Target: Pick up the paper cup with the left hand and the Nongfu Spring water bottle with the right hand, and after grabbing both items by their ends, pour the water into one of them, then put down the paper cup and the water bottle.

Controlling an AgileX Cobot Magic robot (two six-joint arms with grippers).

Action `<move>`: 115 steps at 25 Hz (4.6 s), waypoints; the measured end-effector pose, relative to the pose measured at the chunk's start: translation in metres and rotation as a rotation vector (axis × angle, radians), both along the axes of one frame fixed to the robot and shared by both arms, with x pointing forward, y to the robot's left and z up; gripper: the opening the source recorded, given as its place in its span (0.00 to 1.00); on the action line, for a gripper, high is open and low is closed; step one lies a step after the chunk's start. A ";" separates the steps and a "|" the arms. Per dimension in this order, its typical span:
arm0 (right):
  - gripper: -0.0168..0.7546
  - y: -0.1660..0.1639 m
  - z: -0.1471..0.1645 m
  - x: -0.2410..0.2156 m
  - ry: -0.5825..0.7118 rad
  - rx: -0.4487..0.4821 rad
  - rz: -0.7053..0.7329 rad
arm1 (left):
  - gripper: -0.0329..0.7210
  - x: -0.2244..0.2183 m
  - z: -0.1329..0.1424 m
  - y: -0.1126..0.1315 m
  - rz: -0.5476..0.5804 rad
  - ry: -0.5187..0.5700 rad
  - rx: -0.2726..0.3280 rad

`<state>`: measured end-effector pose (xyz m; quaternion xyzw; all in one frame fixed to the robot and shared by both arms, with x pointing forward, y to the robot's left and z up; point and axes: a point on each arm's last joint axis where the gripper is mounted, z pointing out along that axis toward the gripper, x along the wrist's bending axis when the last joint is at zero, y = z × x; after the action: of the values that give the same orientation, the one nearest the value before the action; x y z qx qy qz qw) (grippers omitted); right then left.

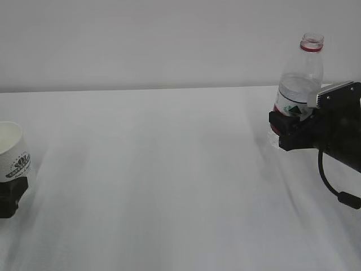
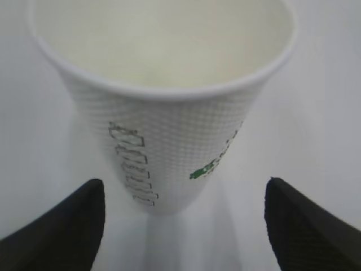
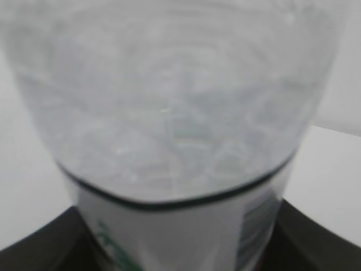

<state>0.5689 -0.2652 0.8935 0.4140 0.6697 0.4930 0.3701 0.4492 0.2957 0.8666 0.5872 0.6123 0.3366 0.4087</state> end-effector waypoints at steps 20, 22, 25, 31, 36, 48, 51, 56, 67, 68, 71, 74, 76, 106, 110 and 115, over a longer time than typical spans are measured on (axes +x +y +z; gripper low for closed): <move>0.63 0.002 0.000 -0.001 0.000 -0.008 0.023 | 0.91 0.019 0.000 0.002 0.014 -0.040 0.029; 0.64 0.002 0.000 -0.001 0.000 -0.009 0.024 | 0.91 0.019 -0.001 0.003 0.021 -0.036 0.030; 0.64 0.002 0.000 -0.001 0.000 -0.010 0.027 | 0.92 0.022 0.000 0.003 0.023 -0.044 0.030; 0.63 0.002 0.000 -0.001 0.000 -0.011 0.031 | 0.92 0.037 0.006 0.003 0.024 -0.098 0.031; 0.63 0.003 0.000 -0.001 -0.006 -0.011 0.038 | 0.92 0.037 0.006 0.003 0.025 -0.100 0.031; 0.63 0.003 0.001 -0.001 -0.018 -0.004 0.042 | 0.93 0.036 -0.012 0.004 0.034 -0.028 0.032; 0.63 0.003 0.001 -0.001 -0.018 -0.004 0.044 | 0.93 0.036 -0.014 0.004 0.034 -0.021 0.032; 0.63 0.004 0.001 -0.001 -0.017 -0.004 0.047 | 0.93 0.041 -0.012 0.004 0.034 -0.041 0.032; 0.63 0.005 0.001 -0.002 -0.014 -0.004 0.062 | 0.93 0.056 -0.010 0.005 0.049 -0.079 0.031; 0.63 0.005 0.001 -0.002 -0.015 -0.004 0.061 | 0.93 0.057 -0.009 0.006 0.054 -0.084 0.031; 0.63 0.005 0.001 -0.002 -0.015 -0.004 0.062 | 0.93 0.060 -0.008 0.007 0.064 -0.094 0.031; 0.63 0.005 0.001 -0.002 -0.014 -0.004 0.063 | 0.93 0.062 -0.007 0.007 0.064 -0.102 0.031; 0.63 0.005 0.001 -0.002 -0.014 -0.003 0.063 | 0.93 0.064 -0.006 0.007 0.064 -0.106 0.030; 0.63 0.007 0.002 -0.002 -0.028 0.000 0.082 | 0.96 0.075 -0.015 0.007 0.064 -0.087 0.031; 0.63 0.007 0.003 -0.002 -0.033 0.003 0.083 | 0.96 0.078 -0.017 0.007 0.064 -0.095 0.031; 0.63 0.007 0.003 -0.002 -0.033 0.003 0.083 | 0.96 0.084 -0.014 0.008 0.082 -0.114 0.030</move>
<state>0.5666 -0.2584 0.8963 0.3782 0.6794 0.5158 0.3598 0.5328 0.3038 0.8526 0.5475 0.6063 0.3951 0.4202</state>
